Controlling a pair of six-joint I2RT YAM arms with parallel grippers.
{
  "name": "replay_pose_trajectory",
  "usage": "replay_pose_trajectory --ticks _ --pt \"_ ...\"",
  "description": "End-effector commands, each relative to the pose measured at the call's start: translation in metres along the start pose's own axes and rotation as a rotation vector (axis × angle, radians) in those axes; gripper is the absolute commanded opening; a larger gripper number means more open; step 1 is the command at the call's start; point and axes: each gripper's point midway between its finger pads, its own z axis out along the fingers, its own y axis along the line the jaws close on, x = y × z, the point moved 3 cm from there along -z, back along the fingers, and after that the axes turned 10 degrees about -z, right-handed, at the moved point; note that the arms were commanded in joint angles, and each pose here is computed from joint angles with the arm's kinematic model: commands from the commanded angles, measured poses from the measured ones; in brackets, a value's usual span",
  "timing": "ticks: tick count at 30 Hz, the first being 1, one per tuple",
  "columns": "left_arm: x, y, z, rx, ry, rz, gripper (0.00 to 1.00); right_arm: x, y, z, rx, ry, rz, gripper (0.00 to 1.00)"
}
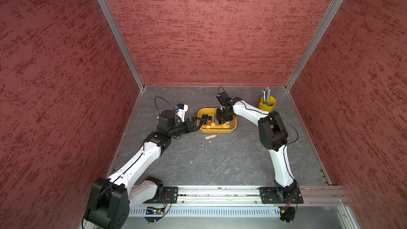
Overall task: Put the lipstick into the storage box
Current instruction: Place the lipstick in the storage box.
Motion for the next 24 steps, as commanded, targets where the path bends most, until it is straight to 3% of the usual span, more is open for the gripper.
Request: replay_pose_trajectory --ticks 1,24 --pt "0.002 0.003 -0.002 -0.005 0.000 0.014 1.00 -0.008 -0.004 0.003 0.020 -0.025 0.010 0.36" --pt "0.001 0.000 -0.005 -0.001 -0.009 0.002 1.00 -0.009 -0.003 -0.012 0.005 -0.054 0.008 0.46"
